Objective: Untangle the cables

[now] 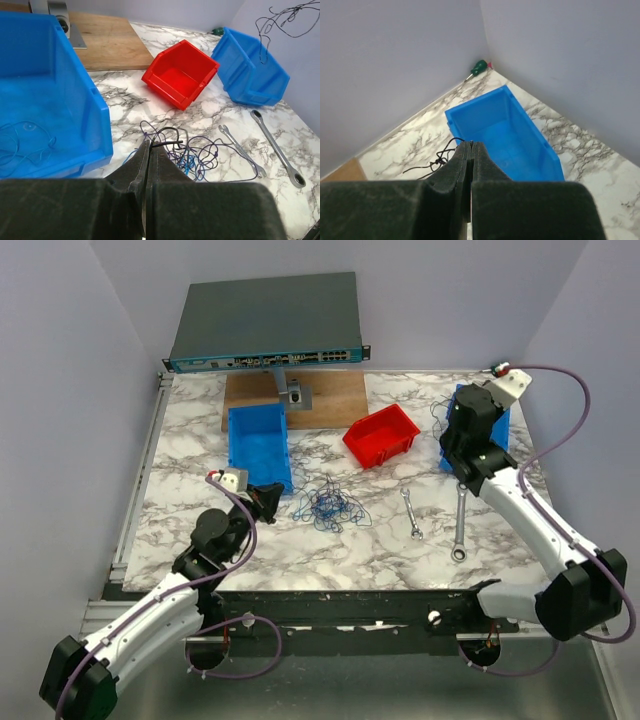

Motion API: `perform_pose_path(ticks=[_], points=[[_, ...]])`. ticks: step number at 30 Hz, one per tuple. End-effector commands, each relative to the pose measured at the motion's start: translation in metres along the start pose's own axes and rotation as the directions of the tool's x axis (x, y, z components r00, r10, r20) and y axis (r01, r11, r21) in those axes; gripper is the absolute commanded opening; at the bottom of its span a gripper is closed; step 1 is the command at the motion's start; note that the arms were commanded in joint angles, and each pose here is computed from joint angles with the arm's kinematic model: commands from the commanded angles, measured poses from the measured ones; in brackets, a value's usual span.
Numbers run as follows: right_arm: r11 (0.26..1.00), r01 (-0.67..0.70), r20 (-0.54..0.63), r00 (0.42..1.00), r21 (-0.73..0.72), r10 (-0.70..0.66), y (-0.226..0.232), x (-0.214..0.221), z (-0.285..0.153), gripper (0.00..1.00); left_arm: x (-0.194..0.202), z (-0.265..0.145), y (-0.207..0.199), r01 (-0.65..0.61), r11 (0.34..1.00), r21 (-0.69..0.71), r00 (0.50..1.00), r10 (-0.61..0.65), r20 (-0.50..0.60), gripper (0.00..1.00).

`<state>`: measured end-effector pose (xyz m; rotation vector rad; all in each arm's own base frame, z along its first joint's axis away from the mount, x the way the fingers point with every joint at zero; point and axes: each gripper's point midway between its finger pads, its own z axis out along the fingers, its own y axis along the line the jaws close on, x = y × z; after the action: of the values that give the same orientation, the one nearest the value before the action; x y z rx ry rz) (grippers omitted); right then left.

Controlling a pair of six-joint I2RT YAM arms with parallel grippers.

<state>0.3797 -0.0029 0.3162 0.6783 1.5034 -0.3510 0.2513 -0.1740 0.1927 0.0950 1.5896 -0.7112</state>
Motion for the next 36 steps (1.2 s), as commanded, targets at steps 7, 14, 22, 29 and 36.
perform_pose_path(ticks=[7,14,22,29,36], points=[[0.988,0.083,0.015,0.996,0.127,-0.085,-0.018,0.001,0.060,0.01,-0.003,-0.003,-0.004,0.003,1.000,0.026,1.000,-0.003,0.021,0.00],[0.992,0.105,-0.088,0.991,0.068,-0.099,-0.018,0.035,0.084,0.81,-0.001,0.000,-0.008,0.000,0.999,0.042,1.000,0.000,0.010,0.00],[0.872,0.112,-0.307,0.908,-0.476,-0.284,0.047,0.065,0.023,1.00,-0.003,-0.001,-0.021,-0.017,0.994,0.111,1.000,0.016,0.006,0.00],[0.131,-0.108,-0.148,0.927,-0.985,-0.344,0.128,0.083,-0.175,0.99,-0.004,-0.004,-0.042,-0.049,0.970,0.237,0.999,0.051,-0.001,0.00],[-0.373,-0.073,0.075,0.927,-0.925,-0.367,0.138,0.104,-0.305,0.97,-0.005,-0.007,-0.059,-0.059,0.943,0.327,0.998,0.066,-0.008,0.00]])
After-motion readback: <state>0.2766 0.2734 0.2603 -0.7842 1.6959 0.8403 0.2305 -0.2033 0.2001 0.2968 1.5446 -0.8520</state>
